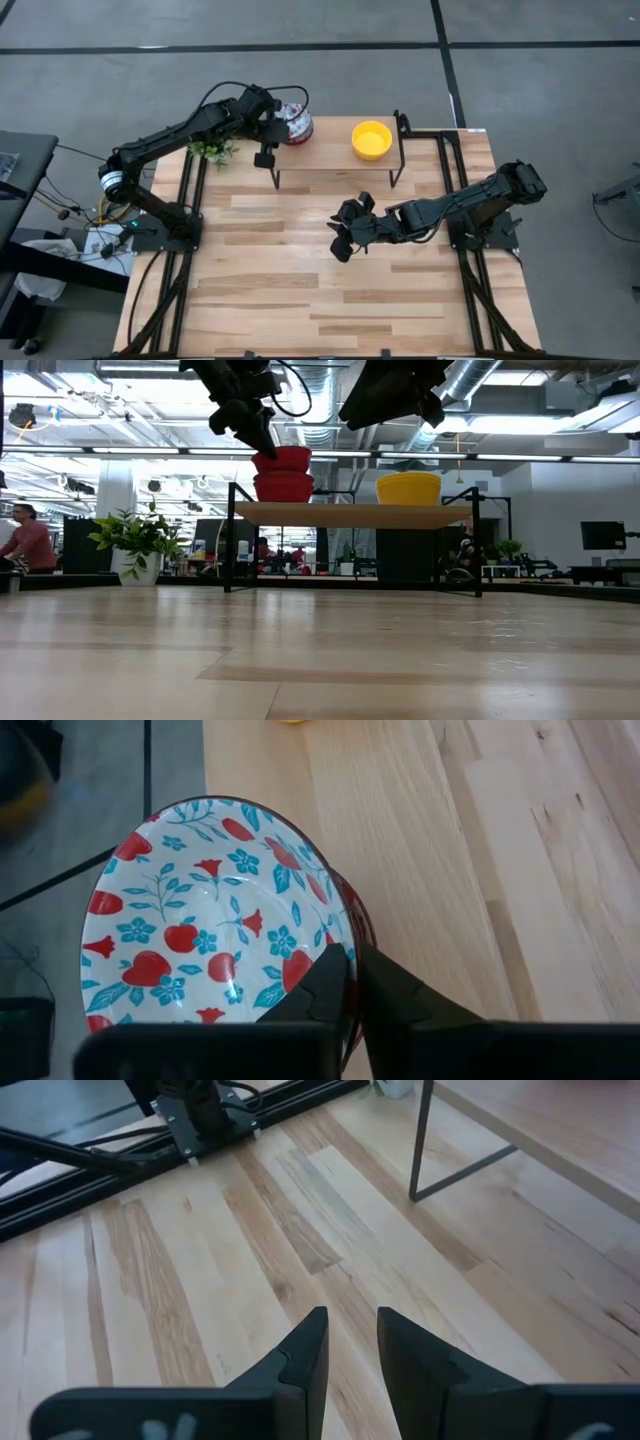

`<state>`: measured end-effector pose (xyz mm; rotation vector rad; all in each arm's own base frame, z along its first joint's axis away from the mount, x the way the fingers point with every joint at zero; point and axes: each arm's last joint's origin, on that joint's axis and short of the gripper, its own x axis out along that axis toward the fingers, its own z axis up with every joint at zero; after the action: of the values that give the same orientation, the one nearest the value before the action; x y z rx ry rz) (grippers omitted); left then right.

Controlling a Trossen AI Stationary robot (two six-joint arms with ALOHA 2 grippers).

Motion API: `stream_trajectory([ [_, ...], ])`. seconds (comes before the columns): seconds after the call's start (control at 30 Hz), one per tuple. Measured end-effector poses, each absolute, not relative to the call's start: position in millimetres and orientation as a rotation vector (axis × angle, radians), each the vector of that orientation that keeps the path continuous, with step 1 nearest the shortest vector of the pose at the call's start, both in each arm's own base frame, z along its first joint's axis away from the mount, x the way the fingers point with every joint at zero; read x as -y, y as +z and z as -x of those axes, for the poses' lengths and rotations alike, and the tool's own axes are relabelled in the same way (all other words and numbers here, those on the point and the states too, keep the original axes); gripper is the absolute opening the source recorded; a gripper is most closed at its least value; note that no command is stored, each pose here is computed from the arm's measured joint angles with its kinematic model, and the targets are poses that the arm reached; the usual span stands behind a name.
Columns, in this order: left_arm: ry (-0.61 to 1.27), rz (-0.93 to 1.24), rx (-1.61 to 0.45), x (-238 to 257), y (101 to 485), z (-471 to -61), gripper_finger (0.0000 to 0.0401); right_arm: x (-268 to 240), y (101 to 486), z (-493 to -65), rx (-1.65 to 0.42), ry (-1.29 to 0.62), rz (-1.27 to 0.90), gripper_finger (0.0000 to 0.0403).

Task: Pick & Place Mini bowls
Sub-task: Stack the red and blue bowl on top of the other red and blue bowls on the shelf

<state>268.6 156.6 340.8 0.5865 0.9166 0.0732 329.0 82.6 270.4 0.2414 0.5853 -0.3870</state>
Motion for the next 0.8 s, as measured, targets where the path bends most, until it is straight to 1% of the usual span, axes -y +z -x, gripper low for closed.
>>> stream_trajectory([
  [0.2, 0.073, -0.587, -0.917, -156.6, 340.8, -268.6, 0.0029, -82.6, 270.5, -329.0, -0.585, -0.388, -0.244, 0.0079],
  [0.8, 0.11, -0.601, -0.942, -157.8, 340.7, -268.0, 0.0031, -83.0, 270.3, -329.1, -0.59, -0.375, -0.255, 0.0079],
])
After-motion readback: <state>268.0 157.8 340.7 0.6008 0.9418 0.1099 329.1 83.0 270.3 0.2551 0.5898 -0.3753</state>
